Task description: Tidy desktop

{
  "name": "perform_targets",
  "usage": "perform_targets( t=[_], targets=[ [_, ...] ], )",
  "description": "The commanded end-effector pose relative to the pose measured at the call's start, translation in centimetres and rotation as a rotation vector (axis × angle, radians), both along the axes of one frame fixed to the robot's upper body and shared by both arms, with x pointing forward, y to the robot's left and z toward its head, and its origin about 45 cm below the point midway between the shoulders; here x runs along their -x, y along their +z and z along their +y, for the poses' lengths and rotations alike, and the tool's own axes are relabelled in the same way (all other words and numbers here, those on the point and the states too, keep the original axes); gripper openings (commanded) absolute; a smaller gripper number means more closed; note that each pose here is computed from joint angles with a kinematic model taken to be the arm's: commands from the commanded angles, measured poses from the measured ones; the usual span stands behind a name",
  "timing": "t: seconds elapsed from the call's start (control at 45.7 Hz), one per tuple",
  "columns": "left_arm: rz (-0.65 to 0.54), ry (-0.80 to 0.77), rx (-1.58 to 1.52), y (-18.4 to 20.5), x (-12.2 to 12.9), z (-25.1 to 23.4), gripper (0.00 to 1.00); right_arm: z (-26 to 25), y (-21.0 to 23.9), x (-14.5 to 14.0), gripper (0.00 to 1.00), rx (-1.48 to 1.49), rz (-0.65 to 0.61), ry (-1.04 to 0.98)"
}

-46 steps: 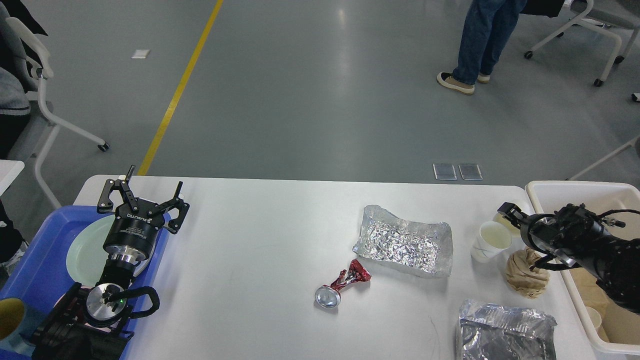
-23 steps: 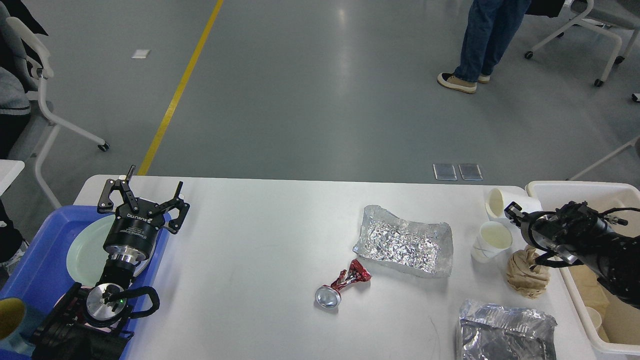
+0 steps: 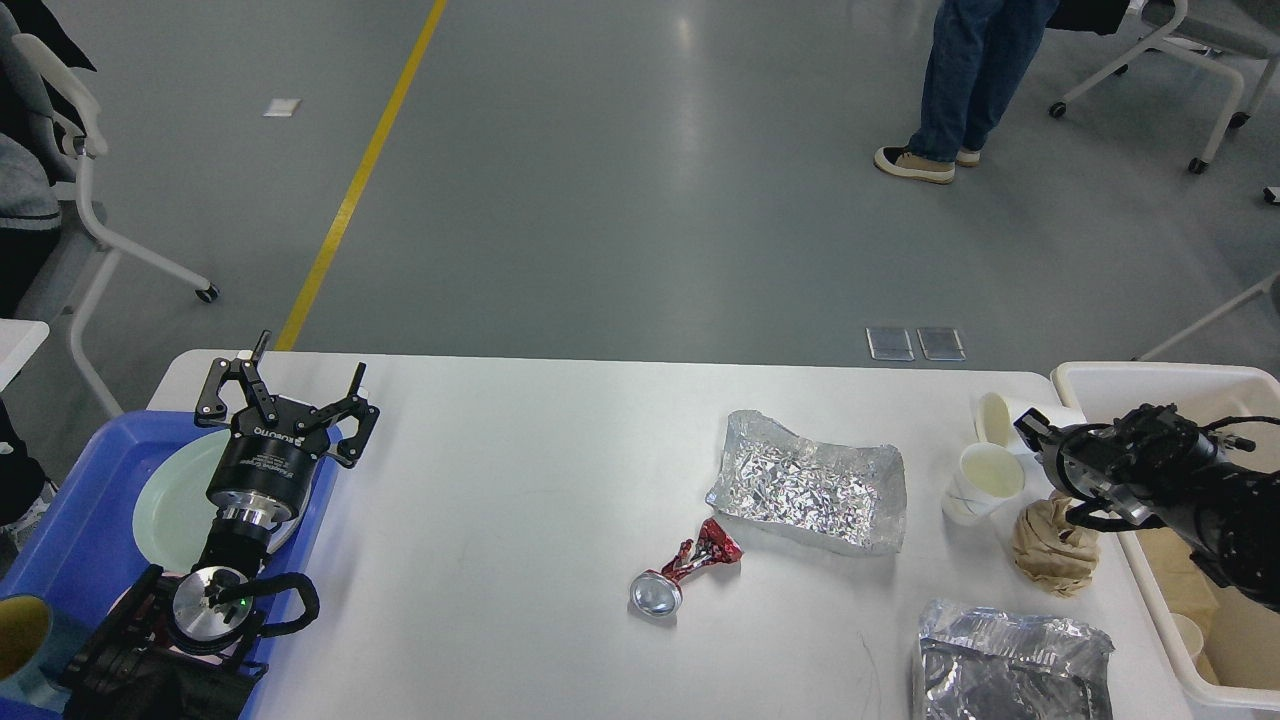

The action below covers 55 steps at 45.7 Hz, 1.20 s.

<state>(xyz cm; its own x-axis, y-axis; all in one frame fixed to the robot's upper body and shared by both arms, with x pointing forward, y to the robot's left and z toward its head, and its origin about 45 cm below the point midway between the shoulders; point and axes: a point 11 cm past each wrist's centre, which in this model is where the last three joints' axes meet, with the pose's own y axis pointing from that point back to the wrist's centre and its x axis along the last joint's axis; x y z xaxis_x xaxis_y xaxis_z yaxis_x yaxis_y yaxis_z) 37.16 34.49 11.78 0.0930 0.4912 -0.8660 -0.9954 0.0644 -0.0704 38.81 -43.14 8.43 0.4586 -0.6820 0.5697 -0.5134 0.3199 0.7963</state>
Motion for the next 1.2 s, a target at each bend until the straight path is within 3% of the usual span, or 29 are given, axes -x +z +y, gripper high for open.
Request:
perform_targets(
  t=[0.0,0.022,0.088,0.306,0.613,0.788,1.182],
  targets=[
    [0.0,0.0,0.0,0.0,0.0,0.0,0.96,0.2,1.4,-1.2,0.62,0.002,-0.035,0.005],
    [0.0,0.0,0.0,0.0,0.0,0.0,0.96,-0.1,1.7,-1.3,0.78,0.003,-0.038,0.002],
    [0.0,0.0,0.0,0.0,0.0,0.0,0.96,-0.2,2.4,-1.7,1.0,-0.002,-0.04,0.004],
    [0.0,0.0,0.0,0.0,0.0,0.0,0.96,0.7,2.8,-0.6,1.0,0.024,0.069,0.101],
    [0.0,0.0,0.0,0.0,0.0,0.0,0.96,1.4,4.7,-0.4,1.0,0.021,0.109,0.145],
    [0.0,0.0,0.0,0.0,0.0,0.0,0.96,2.1,11.0,-0.8,1.0,0.091,0.168,0.247],
    [0.0,0.0,0.0,0.0,0.0,0.0,0.96,10.1,29.3,-1.3,1.0,-0.045,0.379,0.541]
  ],
)
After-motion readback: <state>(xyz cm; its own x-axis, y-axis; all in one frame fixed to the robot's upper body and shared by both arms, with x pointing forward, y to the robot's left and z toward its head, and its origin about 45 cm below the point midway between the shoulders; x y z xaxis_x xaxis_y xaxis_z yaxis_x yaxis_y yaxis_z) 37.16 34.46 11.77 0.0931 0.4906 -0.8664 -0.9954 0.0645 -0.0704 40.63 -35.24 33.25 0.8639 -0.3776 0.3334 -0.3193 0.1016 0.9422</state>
